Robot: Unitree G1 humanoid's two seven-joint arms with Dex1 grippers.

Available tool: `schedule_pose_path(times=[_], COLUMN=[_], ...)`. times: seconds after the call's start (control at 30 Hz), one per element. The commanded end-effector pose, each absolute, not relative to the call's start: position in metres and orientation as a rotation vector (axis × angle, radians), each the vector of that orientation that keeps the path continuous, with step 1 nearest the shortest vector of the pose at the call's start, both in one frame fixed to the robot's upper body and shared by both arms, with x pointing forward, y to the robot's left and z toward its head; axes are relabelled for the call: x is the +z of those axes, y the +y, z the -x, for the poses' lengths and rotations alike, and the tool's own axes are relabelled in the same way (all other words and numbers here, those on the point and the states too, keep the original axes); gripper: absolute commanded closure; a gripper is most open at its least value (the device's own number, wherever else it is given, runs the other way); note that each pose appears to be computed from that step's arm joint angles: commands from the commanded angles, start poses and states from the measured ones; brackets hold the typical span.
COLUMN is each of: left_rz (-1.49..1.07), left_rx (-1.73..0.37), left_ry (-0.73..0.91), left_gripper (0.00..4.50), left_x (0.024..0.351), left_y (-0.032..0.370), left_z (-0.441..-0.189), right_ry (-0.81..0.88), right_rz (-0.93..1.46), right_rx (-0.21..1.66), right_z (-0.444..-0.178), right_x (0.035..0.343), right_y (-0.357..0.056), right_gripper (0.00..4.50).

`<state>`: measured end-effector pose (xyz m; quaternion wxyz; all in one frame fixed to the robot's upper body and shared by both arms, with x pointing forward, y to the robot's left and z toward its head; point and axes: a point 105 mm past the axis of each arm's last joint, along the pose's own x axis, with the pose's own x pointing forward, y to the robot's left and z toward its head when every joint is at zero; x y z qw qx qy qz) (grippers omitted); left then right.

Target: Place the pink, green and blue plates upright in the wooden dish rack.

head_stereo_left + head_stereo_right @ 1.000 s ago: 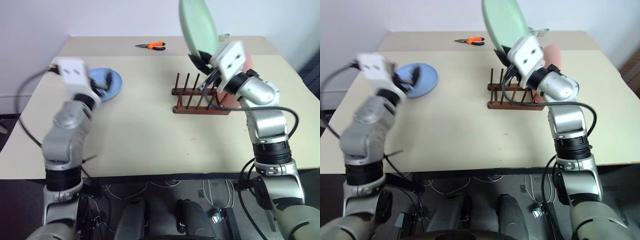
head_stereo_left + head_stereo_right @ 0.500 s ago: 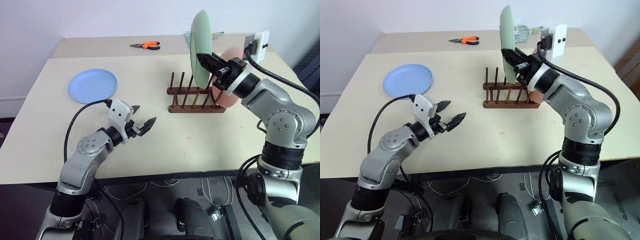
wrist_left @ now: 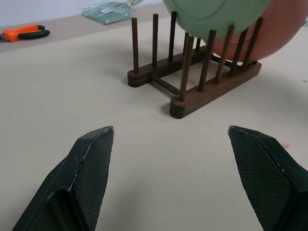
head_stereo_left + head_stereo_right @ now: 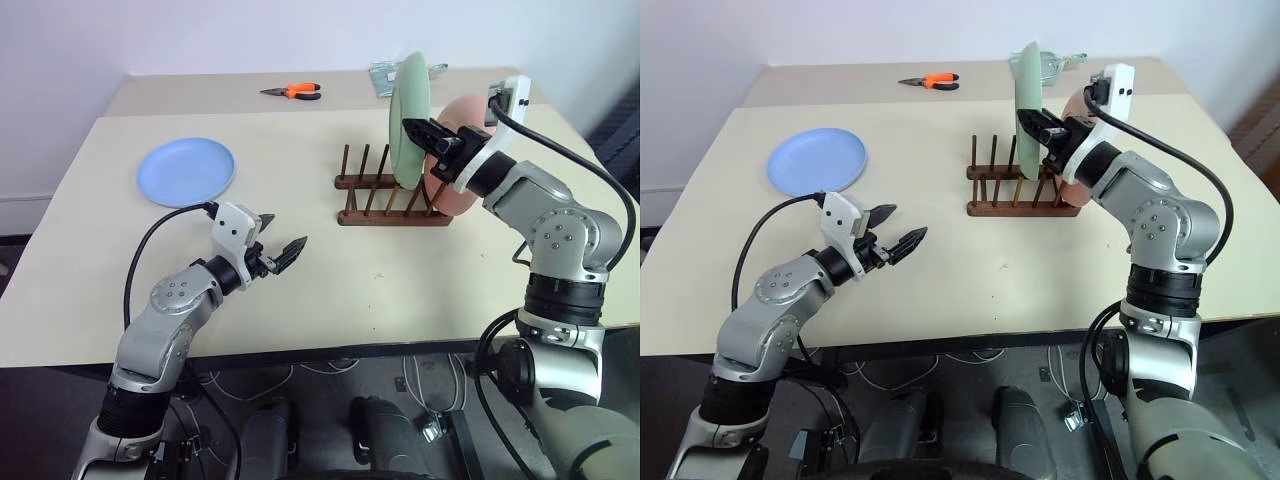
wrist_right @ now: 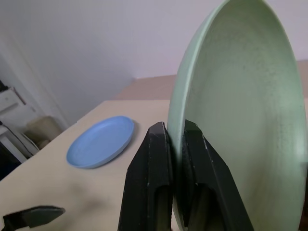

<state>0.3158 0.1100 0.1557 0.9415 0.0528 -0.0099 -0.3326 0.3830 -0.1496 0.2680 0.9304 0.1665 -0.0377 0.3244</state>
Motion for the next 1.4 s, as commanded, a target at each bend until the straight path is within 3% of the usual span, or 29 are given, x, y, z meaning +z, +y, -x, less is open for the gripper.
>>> schedule_pose_path(times=[0.03,0.1,0.17,0.4,0.5,0.6,0.87,1.03,1.13,1.37,1.4], left_rz=[-0.123,-0.097,-0.070,0.039,0.183,0.351,0.454,0.598,0.663,0.715,0.699], left_rx=[-0.684,-0.693,-0.686,-0.440,-0.052,0.276,0.316,0.282,0.275,0.291,0.280], left_ry=[-0.064,-0.053,-0.051,-0.055,-0.022,0.026,0.219,0.278,0.300,0.269,0.253], left_gripper=[0.54,0.54,0.02,0.01,0.01,0.01,0.01,0.01,0.78,4.31,4.44], left_x=[0.165,0.164,0.165,0.175,0.180,0.176,0.154,0.150,0.148,0.150,0.152], left_y=[0.109,0.108,0.109,0.137,0.191,0.245,0.269,0.262,0.256,0.261,0.261], left_z=[-0.313,-0.312,-0.312,-0.340,-0.371,-0.381,-0.407,-0.430,-0.442,-0.451,-0.451], right_ry=[-0.103,-0.122,-0.185,-0.439,-0.583,-0.670,-0.670,-0.621,-0.586,-0.509,-0.496], right_rz=[-0.323,-0.275,-0.169,0.216,0.430,0.500,0.581,0.576,0.596,0.660,0.660], right_rx=[0.657,0.652,0.614,0.482,0.489,0.555,0.841,0.917,0.941,0.943,0.940], right_z=[-0.383,-0.383,-0.384,-0.382,-0.367,-0.352,-0.317,-0.308,-0.306,-0.305,-0.306], right_x=[0.280,0.283,0.291,0.326,0.343,0.351,0.316,0.292,0.277,0.248,0.247], right_y=[-0.156,-0.155,-0.156,-0.160,-0.147,-0.127,-0.072,-0.057,-0.052,-0.054,-0.055], right_gripper=[3.76,2.95,1.97,1.94,1.94,1.94,1.94,1.94,1.93,1.93,1.93])
